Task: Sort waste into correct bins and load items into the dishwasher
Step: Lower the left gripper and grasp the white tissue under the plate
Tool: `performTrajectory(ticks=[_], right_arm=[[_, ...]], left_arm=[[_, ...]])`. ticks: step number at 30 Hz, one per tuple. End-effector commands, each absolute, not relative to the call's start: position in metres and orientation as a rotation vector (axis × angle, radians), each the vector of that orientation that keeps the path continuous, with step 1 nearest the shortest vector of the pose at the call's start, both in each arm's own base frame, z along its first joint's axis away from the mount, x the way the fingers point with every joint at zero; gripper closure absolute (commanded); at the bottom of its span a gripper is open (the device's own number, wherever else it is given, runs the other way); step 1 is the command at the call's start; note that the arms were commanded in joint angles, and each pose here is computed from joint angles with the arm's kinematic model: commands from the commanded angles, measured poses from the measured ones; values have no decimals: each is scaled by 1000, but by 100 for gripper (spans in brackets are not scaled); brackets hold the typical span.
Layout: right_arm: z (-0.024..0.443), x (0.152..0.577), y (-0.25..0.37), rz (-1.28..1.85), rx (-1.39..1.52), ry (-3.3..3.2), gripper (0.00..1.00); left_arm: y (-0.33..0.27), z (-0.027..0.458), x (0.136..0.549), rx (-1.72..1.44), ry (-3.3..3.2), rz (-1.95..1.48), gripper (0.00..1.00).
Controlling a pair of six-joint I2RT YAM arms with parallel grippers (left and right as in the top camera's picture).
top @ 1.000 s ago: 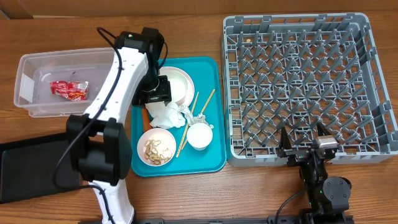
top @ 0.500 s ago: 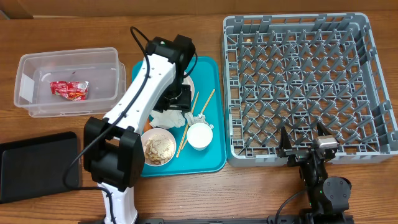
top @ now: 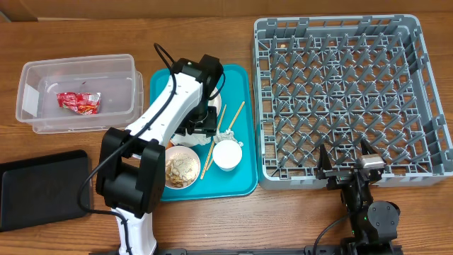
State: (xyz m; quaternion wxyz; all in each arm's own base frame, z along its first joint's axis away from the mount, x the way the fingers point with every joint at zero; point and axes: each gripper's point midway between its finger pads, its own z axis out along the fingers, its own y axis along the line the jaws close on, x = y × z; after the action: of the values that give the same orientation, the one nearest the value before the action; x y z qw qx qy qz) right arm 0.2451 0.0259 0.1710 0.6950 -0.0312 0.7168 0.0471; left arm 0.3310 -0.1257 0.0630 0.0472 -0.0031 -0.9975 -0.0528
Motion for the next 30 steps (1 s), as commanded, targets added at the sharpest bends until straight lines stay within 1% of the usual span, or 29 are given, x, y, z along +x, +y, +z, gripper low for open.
performTrajectory(ticks=[1, 8, 12, 19, 24, 28, 30], right_arm=[[170, 245, 25, 102, -71, 1594, 0], [169, 245, 25, 102, -71, 1595, 0], [170, 245, 25, 102, -71, 1594, 0], [170, 245, 25, 102, -71, 1594, 0], [170, 245, 25, 102, -71, 1594, 0], [170, 245, 25, 102, -71, 1594, 0], [170, 245, 25, 102, -71, 1594, 0]], left_arm=[[-115, 63, 335, 41, -3081, -253, 36], [-113, 49, 336, 68, -3097, -264, 36], [-113, 43, 336, 72, -3103, -260, 44], [-116, 41, 343, 82, -3134, -241, 46], [-117, 41, 345, 83, -3143, -236, 51], [-118, 41, 348, 85, -3154, -230, 51], [-119, 41, 349, 85, -3157, -228, 54]])
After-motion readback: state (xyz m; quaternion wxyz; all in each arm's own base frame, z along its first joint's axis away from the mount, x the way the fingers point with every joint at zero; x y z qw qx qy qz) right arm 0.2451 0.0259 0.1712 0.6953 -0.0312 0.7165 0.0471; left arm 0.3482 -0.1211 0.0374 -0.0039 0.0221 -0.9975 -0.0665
